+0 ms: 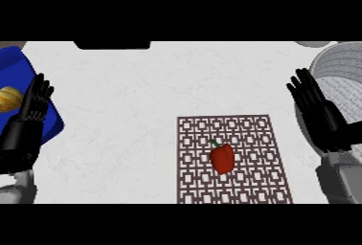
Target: Pick the bell pepper from the placemat and place it in the basket
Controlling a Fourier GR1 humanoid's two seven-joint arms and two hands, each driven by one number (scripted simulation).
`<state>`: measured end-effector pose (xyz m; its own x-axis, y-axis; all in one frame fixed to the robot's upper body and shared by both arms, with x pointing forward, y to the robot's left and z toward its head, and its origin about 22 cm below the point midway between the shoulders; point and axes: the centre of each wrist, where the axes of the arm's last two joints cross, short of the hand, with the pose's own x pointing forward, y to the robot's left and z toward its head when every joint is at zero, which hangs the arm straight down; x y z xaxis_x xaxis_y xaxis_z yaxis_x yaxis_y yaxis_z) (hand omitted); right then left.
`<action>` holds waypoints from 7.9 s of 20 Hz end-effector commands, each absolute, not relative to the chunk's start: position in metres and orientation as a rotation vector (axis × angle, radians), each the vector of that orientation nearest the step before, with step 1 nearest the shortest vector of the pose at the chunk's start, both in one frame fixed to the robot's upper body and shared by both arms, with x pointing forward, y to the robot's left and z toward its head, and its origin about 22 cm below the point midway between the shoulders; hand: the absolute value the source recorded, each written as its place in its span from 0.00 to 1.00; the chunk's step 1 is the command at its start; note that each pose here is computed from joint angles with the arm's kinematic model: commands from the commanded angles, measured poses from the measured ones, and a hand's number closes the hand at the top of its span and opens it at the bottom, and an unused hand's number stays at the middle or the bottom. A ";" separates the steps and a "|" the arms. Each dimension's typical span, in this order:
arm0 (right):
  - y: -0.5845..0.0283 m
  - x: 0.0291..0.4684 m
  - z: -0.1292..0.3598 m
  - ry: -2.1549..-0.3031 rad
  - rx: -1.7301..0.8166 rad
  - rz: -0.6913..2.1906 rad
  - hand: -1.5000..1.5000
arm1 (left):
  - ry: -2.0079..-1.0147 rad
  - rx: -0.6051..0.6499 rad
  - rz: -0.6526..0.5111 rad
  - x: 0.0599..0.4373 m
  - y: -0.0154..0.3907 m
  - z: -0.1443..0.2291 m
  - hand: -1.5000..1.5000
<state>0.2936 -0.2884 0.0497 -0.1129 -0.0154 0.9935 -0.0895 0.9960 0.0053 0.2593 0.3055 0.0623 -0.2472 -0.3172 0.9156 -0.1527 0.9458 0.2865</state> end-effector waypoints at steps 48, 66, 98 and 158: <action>-0.299 0.234 0.142 -1.669 -0.116 1.294 0.00 | -1.351 0.271 -0.219 0.287 0.271 0.023 0.50; -0.227 0.255 0.073 -1.662 -0.067 1.294 0.00 | -1.353 0.284 -0.215 0.301 0.284 0.026 0.50; -0.179 0.280 0.010 -1.553 -0.045 1.340 0.00 | -1.353 0.260 -0.194 0.293 0.300 0.010 0.50; -0.202 0.257 0.371 -1.572 -0.988 0.375 1.00 | -1.367 0.281 -0.216 0.293 0.284 0.028 0.50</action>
